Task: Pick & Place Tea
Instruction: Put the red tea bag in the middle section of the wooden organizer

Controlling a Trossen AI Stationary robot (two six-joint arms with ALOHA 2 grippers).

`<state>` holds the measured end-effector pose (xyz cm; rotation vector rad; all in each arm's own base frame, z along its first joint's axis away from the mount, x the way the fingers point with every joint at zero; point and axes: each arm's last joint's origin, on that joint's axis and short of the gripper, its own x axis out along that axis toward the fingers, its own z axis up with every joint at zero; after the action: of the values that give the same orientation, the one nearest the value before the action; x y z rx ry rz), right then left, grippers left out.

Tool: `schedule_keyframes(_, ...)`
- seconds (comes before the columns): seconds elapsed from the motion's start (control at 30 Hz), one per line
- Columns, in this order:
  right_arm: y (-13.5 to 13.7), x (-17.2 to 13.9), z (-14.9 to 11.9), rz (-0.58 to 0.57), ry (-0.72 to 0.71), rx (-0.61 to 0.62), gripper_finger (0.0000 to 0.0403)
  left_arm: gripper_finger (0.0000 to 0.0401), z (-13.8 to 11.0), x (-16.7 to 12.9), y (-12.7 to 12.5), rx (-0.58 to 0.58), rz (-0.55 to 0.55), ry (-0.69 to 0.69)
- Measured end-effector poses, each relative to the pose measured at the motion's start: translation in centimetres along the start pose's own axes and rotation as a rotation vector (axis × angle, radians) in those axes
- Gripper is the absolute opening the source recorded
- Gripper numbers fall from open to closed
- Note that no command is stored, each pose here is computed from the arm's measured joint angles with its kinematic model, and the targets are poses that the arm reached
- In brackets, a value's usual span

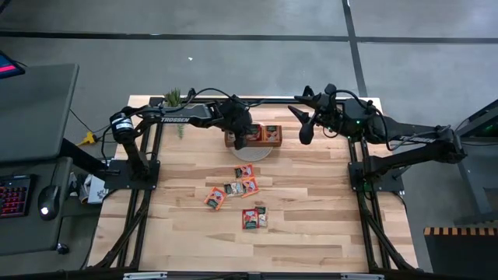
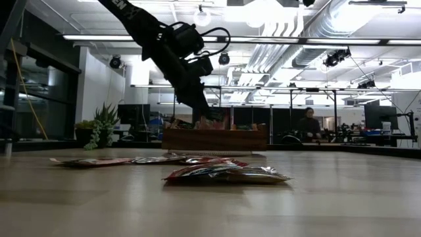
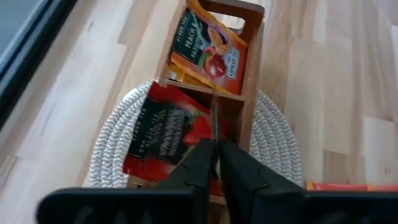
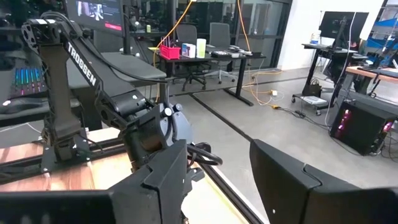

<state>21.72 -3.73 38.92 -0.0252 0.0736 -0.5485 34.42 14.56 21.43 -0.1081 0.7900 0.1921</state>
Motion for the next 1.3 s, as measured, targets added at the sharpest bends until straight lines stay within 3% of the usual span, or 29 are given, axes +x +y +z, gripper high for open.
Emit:
schedule_keyframes(0.37,0.1,0.0,-0.3,0.023,0.034,0.022,0.0174,0.0147,0.1,0.0,0.3,0.002,0.083,-0.004)
schedule_keyframes(0.5,0.1,0.0,-0.5,0.031,0.05,0.016,0.0172,0.0162,0.6,-0.3,0.3,0.007,0.094,0.004)
schedule_keyframes(0.67,0.2,0.0,-0.5,0.055,0.051,0.019,0.0174,0.0163,3.1,-2.0,0.5,0.027,0.147,0.017)
schedule_keyframes(0.93,0.3,-0.1,-1.0,0.106,0.099,0.002,0.0174,0.0163,8.1,-6.9,0.5,0.066,0.193,0.038)
schedule_keyframes(1.07,0.4,-0.2,-1.7,0.165,0.172,0.005,0.0173,0.0163,9.7,-11.2,0.1,0.05,0.218,0.018)
schedule_keyframes(1.3,0.7,-0.6,-3.2,0.302,0.333,-0.006,0.0172,0.0163,9.1,-19.2,-1.3,-0.062,0.302,-0.042)
